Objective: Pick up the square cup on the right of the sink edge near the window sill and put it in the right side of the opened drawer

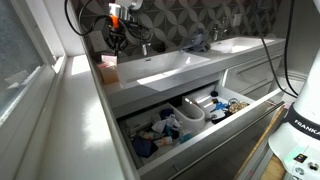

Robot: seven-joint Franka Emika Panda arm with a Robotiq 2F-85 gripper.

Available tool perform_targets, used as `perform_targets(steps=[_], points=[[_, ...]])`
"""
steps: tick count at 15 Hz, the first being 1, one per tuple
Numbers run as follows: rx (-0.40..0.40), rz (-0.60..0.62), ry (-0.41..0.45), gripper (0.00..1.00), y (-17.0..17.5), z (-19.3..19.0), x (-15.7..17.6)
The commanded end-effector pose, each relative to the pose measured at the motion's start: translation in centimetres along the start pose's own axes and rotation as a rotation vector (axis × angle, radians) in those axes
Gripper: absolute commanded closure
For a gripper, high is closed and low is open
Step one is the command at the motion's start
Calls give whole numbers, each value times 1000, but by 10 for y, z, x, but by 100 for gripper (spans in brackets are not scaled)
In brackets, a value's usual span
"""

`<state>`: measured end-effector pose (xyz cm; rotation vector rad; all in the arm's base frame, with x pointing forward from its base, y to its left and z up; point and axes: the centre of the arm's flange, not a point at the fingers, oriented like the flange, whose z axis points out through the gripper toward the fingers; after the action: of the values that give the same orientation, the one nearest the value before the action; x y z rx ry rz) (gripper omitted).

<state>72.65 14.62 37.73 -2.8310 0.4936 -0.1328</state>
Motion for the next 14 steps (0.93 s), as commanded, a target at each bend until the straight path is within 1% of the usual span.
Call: perform_targets(steps=[1, 2, 4, 7, 9, 12, 14], points=[[-1, 7, -32, 100, -2, -7, 1], [-2, 10, -33, 99, 1, -13, -4], [2, 27, -21, 99, 15, -37, -17], [-5, 62, 3, 99, 52, -74, -48], [-18, 87, 26, 99, 73, -87, -63], [-18, 185, 57, 99, 106, -103, -87], [-2, 278, 80, 99, 126, -109, -103]])
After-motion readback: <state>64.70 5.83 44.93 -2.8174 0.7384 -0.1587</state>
